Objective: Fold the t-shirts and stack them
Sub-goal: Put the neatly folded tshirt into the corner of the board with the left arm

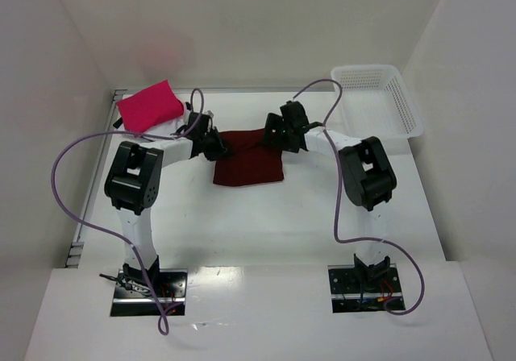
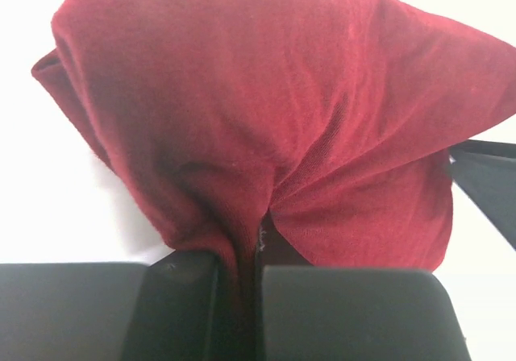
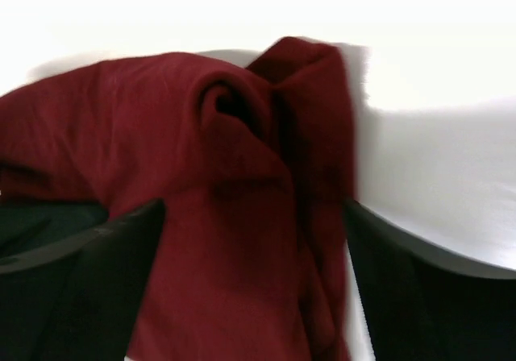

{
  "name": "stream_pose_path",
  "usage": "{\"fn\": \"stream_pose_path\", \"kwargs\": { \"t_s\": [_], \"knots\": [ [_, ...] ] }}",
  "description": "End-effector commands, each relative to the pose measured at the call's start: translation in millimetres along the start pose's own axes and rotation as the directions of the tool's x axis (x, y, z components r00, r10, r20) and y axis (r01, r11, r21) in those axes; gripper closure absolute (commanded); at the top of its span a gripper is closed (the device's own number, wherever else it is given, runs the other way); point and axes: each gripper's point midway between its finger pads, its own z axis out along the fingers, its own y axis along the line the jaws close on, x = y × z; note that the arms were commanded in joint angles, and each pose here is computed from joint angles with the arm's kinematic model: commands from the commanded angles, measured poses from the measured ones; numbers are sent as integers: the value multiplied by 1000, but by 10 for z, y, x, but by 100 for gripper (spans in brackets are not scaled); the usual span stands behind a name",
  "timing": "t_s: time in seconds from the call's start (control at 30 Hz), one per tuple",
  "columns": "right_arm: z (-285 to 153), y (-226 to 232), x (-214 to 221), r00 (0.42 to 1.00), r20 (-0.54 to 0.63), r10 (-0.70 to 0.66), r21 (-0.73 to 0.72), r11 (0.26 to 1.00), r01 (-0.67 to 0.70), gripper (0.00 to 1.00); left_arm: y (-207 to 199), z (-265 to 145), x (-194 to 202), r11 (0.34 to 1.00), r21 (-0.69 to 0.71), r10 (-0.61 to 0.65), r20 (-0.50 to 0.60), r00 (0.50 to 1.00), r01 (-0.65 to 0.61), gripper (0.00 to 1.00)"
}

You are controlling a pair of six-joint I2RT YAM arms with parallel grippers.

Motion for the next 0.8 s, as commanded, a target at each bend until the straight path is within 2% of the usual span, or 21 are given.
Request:
{"fn": "stream_pose_path", "kwargs": {
  "t_s": [0.0, 0.1, 0.17, 0.27, 0.47, 0.6, 0.77],
  "knots": [
    [-565, 104, -458, 995, 93, -24, -34, 999, 27, 1, 243, -54, 11, 990, -111, 77, -65, 995, -84, 100],
    [-964, 193, -676, 984, 172, -45, -53, 997, 55, 0, 176, -196, -386, 977, -141, 158, -25, 987, -160, 100],
    [-1113, 186, -661, 983, 173, -64, -50, 996, 73, 0, 66, -224, -679, 958, -162, 239, 7, 971, -235, 100],
    [-1312, 130, -579, 982, 178, -60, -50, 996, 70, 0, 70, -332, -943, 941, -199, 285, 26, 958, -274, 100],
    [-1599, -17, -377, 982, 190, 9, -82, 997, 6, 0, 129, -677, -1707, 950, -209, 266, 165, 950, -230, 100],
    [-1745, -22, -346, 979, 203, 10, -93, 996, 9, 0, 128, -827, -2056, 952, -212, 268, 239, 933, -219, 100],
    [-1828, -9, -212, 988, 155, 7, -114, 993, 11, 0, 44, -1024, -2493, 960, -190, 260, 335, 905, -205, 100]
  ]
}}
